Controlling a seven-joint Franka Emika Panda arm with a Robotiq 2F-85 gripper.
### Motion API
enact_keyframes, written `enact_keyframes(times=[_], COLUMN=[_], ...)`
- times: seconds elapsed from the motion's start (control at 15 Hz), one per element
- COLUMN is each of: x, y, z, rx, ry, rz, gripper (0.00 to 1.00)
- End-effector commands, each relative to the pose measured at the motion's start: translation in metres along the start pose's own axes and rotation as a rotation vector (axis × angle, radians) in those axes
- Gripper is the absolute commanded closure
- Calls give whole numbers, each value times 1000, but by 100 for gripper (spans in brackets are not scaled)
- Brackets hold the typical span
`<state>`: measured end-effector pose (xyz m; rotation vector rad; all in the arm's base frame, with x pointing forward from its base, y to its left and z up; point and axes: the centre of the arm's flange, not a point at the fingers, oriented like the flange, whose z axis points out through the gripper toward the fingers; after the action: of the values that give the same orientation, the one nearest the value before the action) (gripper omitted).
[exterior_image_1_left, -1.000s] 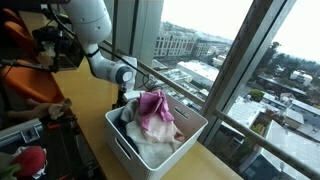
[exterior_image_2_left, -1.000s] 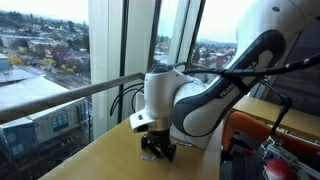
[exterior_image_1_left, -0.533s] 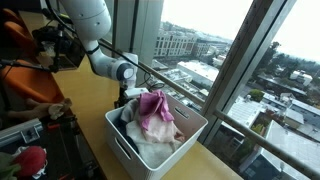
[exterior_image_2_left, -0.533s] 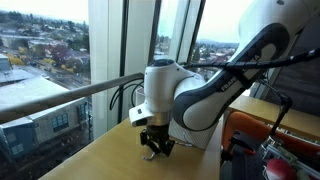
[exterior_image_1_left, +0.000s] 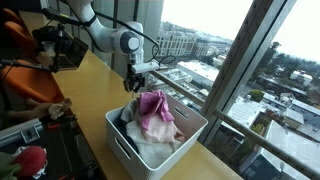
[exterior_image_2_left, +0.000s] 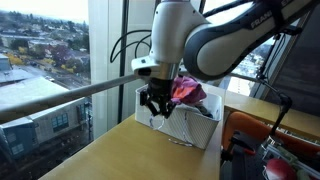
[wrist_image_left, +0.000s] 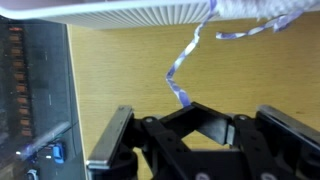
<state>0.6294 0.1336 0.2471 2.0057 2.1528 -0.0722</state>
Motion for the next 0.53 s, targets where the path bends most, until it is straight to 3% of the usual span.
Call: enact_keyframes(times=[0.0, 0.27, 0.47], x=[-45, -125, -173], y=[-8, 2, -6], z=[-75, -147, -162], rx=[-63, -141, -160], ry=[-67, -142, -187], rz=[42, 137, 210], gripper=[100, 100, 100])
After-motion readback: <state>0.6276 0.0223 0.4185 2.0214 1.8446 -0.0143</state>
